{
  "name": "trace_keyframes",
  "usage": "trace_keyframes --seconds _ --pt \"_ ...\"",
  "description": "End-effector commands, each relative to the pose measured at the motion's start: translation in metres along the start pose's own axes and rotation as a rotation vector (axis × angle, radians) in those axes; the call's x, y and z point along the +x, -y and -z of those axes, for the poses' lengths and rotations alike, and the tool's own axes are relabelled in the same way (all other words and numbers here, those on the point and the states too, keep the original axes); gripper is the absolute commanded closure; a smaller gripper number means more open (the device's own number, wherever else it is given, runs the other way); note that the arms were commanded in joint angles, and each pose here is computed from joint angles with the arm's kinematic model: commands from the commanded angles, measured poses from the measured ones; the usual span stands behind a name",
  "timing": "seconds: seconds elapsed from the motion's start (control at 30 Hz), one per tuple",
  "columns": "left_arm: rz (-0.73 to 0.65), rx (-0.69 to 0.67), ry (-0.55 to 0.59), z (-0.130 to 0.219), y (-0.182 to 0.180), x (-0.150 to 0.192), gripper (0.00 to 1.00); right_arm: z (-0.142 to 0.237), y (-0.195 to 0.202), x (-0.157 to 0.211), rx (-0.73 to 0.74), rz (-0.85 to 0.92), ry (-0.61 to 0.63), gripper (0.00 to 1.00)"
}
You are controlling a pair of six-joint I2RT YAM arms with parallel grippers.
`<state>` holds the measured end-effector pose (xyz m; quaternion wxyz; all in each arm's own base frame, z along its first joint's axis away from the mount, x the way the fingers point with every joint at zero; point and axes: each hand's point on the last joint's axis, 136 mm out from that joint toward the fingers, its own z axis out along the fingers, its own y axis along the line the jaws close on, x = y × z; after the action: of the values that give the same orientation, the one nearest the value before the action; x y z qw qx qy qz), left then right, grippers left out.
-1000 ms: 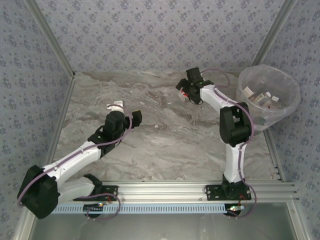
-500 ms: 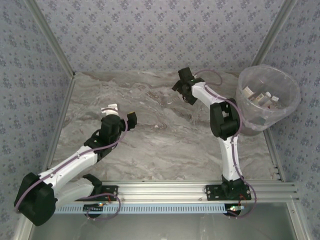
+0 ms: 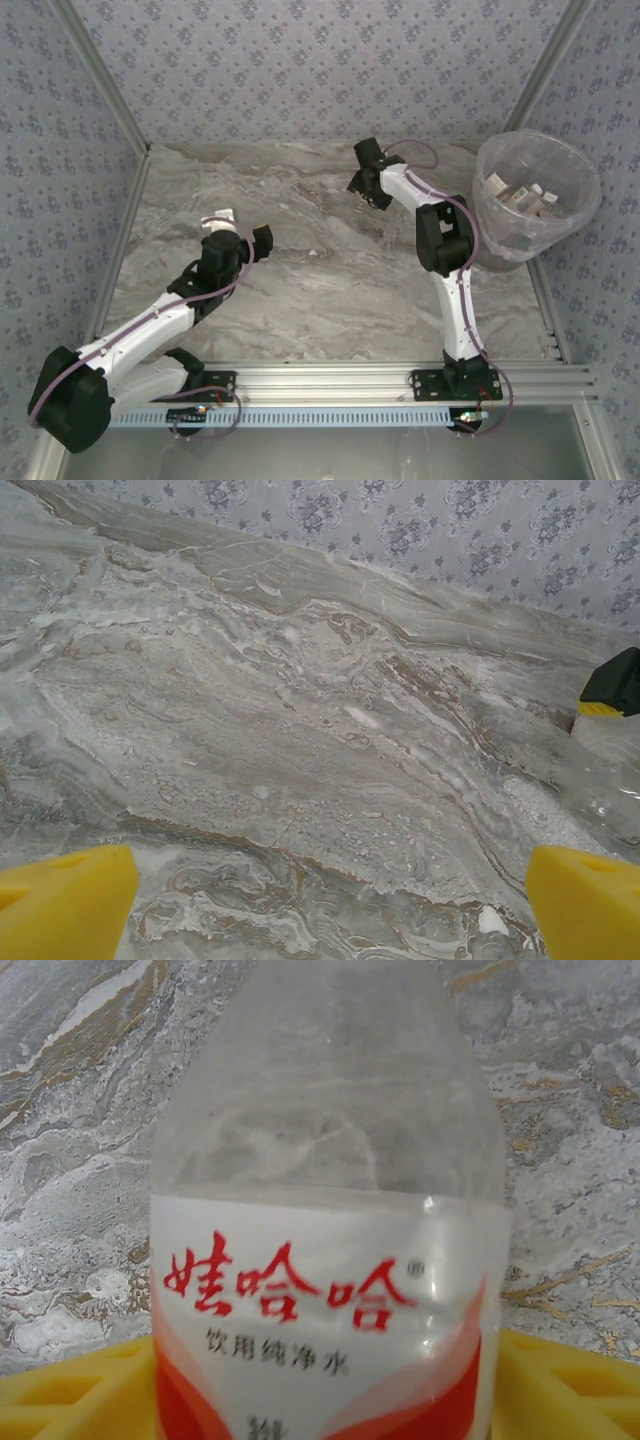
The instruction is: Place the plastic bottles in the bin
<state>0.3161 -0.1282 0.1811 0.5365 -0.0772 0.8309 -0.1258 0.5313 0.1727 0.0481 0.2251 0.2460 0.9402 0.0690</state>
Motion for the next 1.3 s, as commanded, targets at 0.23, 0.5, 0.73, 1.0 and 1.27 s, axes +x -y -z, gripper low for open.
trace_keyframes --seconds 0.23,0.5,0.73,1.0,1.27 --pt "0.020 -0.021 0.016 0.001 -0.006 -0.003 0.01 -0.014 0.012 0.005 0.051 0.066 -0.023 0.21" --pt "0.021 -0.026 0.018 0.002 -0.008 -0.001 0.00 -0.022 0.015 0.010 0.056 0.096 -0.043 0.30" --pt "0.021 -0.024 0.022 0.003 -0.007 -0.003 0.00 0.007 0.009 -0.009 0.011 0.135 0.039 0.38" --pt "-0.022 0.091 -0.004 0.002 0.017 -0.005 0.01 0.072 0.001 -0.025 -0.105 0.213 0.192 0.44" --pt "-0.088 0.454 -0.085 0.005 0.094 -0.007 0.01 0.147 -0.005 -0.028 -0.275 0.262 0.313 0.45"
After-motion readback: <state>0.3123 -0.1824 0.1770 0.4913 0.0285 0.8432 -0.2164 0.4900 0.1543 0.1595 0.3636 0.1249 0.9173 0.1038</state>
